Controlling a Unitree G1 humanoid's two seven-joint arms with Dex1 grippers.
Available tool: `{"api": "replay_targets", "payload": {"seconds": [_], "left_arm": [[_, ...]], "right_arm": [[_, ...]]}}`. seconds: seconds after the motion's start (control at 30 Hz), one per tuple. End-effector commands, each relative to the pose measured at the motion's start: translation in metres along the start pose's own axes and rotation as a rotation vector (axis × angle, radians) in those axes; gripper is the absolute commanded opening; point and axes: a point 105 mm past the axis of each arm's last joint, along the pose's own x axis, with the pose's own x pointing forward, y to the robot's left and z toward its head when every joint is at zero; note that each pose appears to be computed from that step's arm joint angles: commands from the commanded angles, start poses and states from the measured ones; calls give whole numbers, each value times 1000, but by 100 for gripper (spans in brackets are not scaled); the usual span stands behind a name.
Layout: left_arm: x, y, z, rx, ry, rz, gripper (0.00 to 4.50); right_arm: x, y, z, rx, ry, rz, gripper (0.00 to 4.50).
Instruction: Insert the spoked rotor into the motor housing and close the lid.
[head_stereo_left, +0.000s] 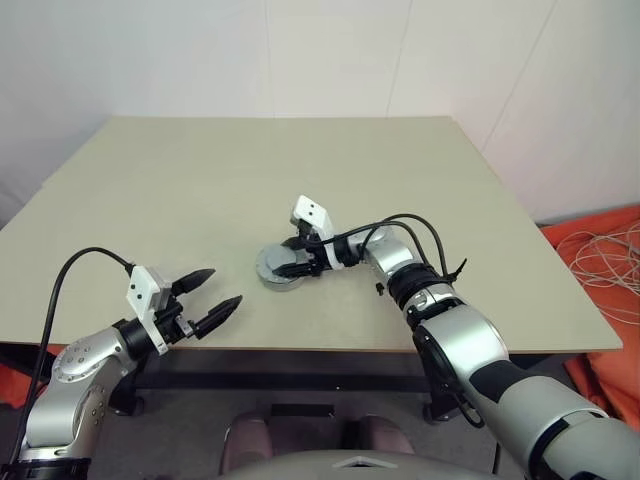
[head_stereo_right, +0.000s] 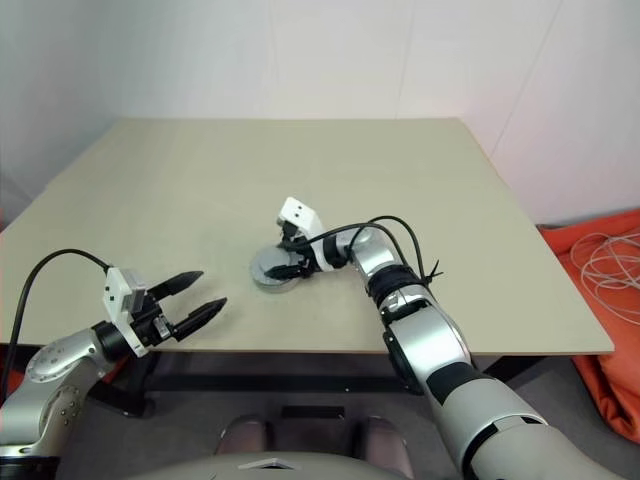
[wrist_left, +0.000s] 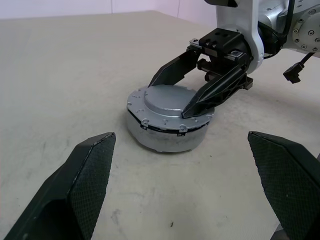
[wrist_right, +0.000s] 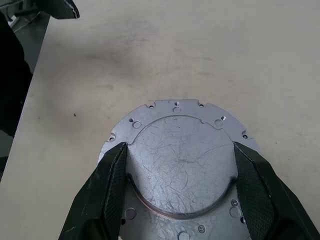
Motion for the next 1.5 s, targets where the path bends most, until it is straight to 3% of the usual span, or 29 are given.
{"api": "replay_targets", "payload": {"seconds": [0.03,0.33,0.63,1.0,1.5], "left_arm": [[4,-2,10,23,-32,-20,450],[4,-2,9,22,-33,-22,450],[5,-2,9,20,-35,-22,450],[6,-2,9,20,-37,-24,450],[16,11,15,-15,13,56,450]], "right_arm": [[-1,-3,15,-36,-30,-7,311],[-2,-5,16,-48,-23,-17,311],[-2,-3,-6,-77,82,-19,311],[-3,-1,-5,-76,83,1,311],[0,1,-27,-45,160,-8,311]]}}
